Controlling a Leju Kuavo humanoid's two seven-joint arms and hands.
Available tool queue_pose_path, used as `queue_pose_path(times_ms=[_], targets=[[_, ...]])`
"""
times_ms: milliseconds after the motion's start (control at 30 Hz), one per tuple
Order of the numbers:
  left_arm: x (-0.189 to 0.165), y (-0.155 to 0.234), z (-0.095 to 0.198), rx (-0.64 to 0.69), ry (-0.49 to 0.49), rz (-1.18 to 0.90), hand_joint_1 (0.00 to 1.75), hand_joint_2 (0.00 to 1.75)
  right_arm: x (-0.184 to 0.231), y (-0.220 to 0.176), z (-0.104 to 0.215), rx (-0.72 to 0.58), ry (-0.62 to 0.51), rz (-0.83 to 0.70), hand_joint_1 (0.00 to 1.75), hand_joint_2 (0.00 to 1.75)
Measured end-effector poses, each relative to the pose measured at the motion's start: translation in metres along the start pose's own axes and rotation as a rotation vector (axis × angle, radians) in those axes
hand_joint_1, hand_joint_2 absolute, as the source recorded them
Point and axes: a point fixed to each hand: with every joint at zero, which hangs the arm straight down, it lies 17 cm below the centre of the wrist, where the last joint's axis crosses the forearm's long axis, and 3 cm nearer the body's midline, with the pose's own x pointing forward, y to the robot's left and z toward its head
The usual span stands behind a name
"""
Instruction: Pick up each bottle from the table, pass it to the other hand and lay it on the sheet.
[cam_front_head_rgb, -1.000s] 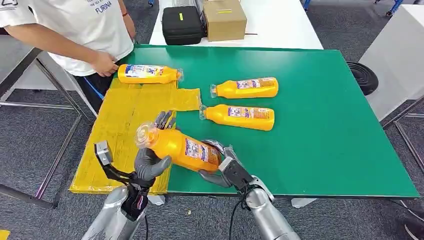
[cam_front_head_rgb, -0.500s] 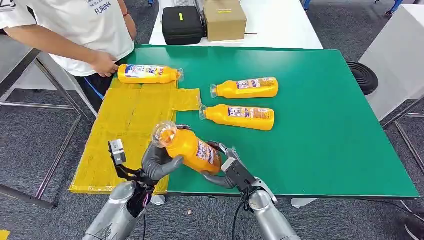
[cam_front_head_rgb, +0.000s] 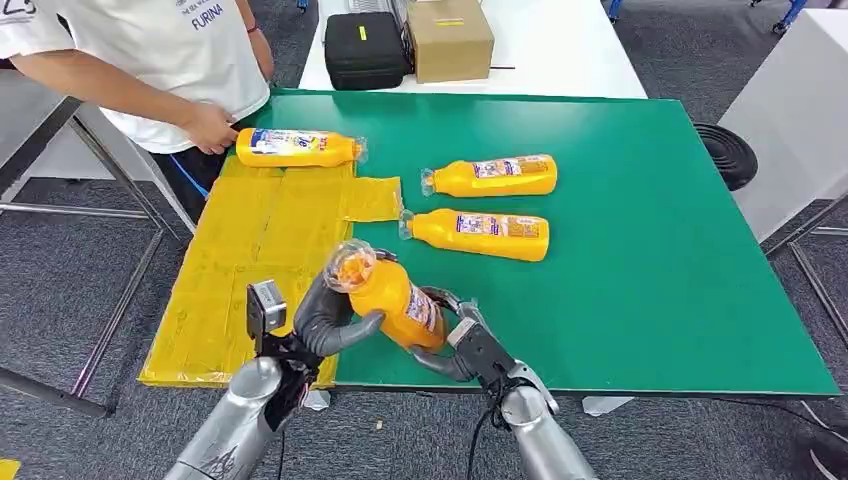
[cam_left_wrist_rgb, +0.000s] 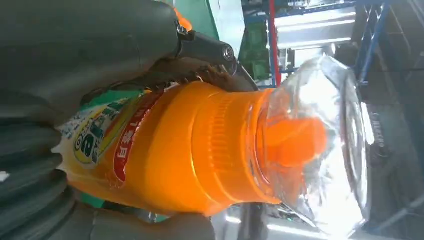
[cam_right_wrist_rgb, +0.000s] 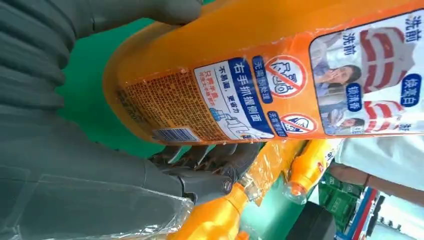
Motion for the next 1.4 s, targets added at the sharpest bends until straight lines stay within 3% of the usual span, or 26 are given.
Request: queue_pose_path(times_ms=[600,633,667,733,767,933,1400], targets=[[-0.003,0.002,-0.001,0.007,0.015,-0.031,1.75,1.75,-0.002,-0.002,0.002,-0.005,0.006,-0.009,1.75,1.75],[-0.003,0.002,-0.001,0.009,0.015,-0.035,1.75,1.75,-0.002,-0.002,0.002,-0.007,0.005,-0.011,1.55,1.75],[-0.003,0.003,-0.001,0.011,0.016,-0.040,1.75,1.75,-0.001,-0.002,0.002,-0.009,0.005,-0.013,0.00,1.75],[-0.002,0.003,-0.001,0.014,0.015,-0.047,1.75,1.75,-0.001,-0.003,0.002,-0.012,0.003,-0.017,0.00,1.75],[-0.004,0.003,0.000,0.016,0.022,-0.050,1.75,1.75,0.002,-0.003,0.000,-0.016,-0.007,-0.019,0.00,0.00],[-0.017,0.002,0.012,0.023,0.061,-0.041,1.75,1.75,0.020,-0.015,-0.012,-0.074,-0.049,-0.002,0.00,0.00],[-0.017,0.001,0.014,0.002,0.071,-0.020,1.75,1.75,0.037,-0.040,-0.015,-0.171,-0.080,0.024,0.00,0.00]])
